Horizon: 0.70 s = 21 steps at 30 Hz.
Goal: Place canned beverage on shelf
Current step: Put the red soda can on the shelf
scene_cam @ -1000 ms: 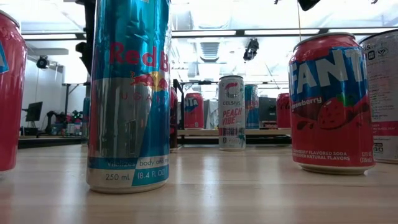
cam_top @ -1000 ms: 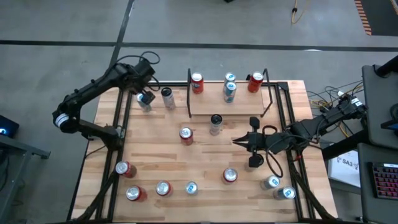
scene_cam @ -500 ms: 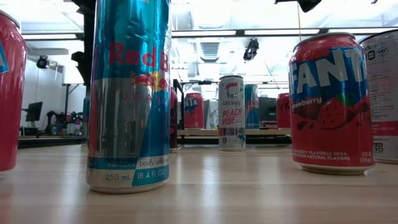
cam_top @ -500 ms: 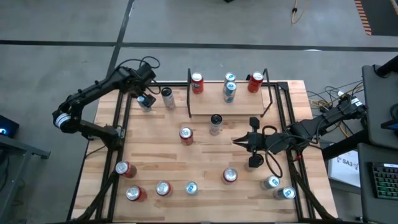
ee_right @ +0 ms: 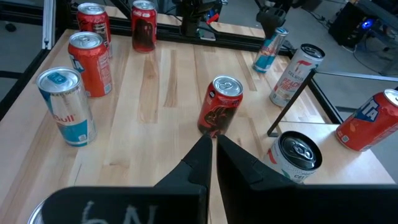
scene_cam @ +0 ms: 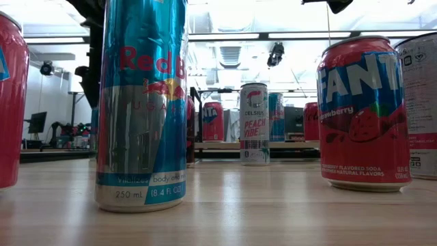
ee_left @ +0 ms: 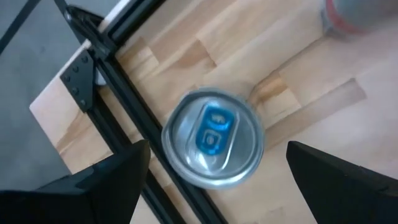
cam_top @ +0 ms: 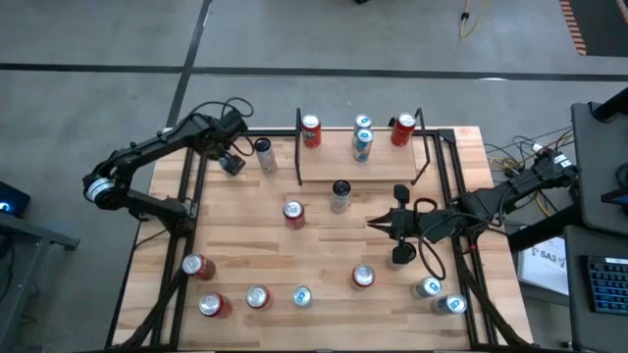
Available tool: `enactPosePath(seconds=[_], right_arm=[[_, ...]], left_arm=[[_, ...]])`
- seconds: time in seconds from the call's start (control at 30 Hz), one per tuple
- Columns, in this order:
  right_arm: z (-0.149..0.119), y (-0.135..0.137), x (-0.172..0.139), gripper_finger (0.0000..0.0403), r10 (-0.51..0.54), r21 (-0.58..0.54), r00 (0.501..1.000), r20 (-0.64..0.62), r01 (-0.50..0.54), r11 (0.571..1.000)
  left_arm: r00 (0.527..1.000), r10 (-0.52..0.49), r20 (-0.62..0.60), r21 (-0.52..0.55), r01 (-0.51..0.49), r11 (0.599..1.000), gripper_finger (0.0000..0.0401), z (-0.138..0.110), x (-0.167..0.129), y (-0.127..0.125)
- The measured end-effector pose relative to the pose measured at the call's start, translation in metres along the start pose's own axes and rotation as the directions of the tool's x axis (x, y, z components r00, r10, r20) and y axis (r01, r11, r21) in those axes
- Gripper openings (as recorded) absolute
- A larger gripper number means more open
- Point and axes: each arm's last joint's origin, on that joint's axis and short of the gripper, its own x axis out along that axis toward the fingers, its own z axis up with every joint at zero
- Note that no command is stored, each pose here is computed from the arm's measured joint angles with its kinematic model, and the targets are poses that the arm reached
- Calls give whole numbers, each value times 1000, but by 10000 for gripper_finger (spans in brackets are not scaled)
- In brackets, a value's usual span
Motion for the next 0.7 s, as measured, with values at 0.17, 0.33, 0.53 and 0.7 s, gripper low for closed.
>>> enactPosePath(seconds=[0.17, 0.33, 0.53, 0.7], right_arm=[[0, 0, 0, 13, 0, 0, 1000, 0, 0, 1000], [0, 0, 0, 13, 0, 0, 1000, 0, 0, 1000], [0, 0, 0, 13, 0, 0, 1000, 0, 0, 1000], [0, 0, 0, 13, 0, 0, 1000, 0, 0, 1000]], left_arm=[[999, -6, 38, -12, 6, 1000, 361, 4, 0, 0], [998, -9, 65, -21, 10, 1000, 361, 7, 0, -1], [997, -11, 81, -27, 13, 1000, 361, 8, 0, -1], [996, -12, 83, -34, 14, 999, 361, 8, 0, -1]])
